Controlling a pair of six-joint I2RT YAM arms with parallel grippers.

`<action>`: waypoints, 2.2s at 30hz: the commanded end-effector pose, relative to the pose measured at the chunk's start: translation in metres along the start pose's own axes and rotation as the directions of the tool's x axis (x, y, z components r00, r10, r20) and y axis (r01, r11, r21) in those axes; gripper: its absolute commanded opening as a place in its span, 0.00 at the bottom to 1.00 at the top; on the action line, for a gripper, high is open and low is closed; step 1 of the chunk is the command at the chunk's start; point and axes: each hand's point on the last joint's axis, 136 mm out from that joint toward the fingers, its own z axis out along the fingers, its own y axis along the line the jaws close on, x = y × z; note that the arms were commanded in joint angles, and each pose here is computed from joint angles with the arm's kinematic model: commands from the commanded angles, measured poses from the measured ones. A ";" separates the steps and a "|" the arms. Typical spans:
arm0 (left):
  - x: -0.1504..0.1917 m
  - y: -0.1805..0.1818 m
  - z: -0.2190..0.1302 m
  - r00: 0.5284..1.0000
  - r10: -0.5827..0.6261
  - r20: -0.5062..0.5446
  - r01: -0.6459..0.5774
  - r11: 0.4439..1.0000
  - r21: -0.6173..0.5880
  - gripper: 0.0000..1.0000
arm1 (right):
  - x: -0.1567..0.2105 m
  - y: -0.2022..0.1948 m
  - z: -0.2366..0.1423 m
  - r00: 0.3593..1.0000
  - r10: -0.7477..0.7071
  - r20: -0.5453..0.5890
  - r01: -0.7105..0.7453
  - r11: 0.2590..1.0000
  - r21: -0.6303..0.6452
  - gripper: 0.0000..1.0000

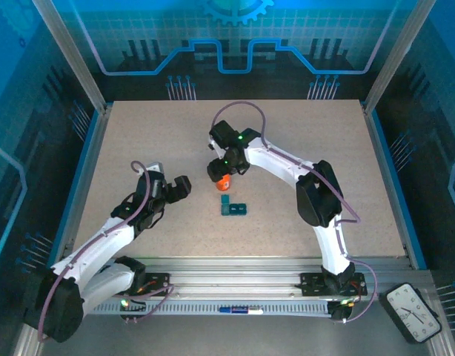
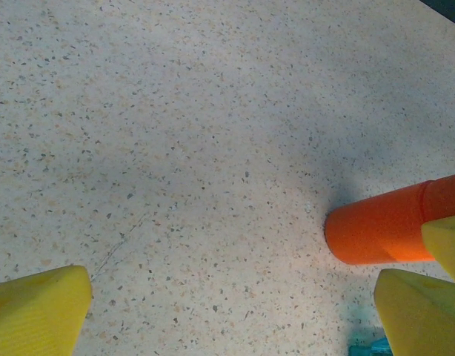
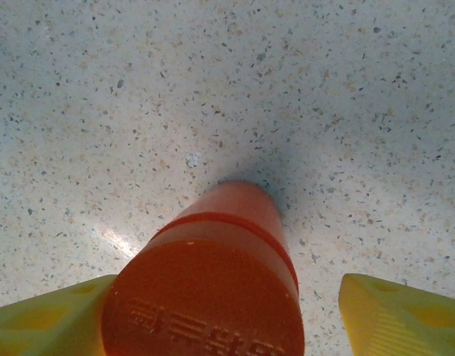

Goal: Sort the pills into containers

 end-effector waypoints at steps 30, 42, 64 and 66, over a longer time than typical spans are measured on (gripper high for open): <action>-0.017 -0.046 0.003 0.998 0.046 -0.035 -0.040 0.986 0.163 0.99 | -0.023 -0.024 -0.042 0.975 0.152 0.163 -0.134 0.985 -0.113 0.46; -0.039 -0.146 0.034 0.916 0.400 0.038 -0.386 0.850 0.359 0.99 | -0.011 -0.090 -0.102 0.922 0.285 0.262 -0.243 0.953 -0.181 0.46; -0.004 -0.241 0.045 0.695 0.547 0.466 -0.664 0.242 0.707 0.99 | -0.015 -0.109 -0.178 0.888 0.345 0.305 -0.179 0.868 -0.463 0.47; -0.002 -0.242 0.047 0.682 0.557 0.473 -0.673 0.227 0.704 0.99 | -0.013 -0.107 -0.177 0.894 0.339 0.294 -0.171 0.864 -0.474 0.47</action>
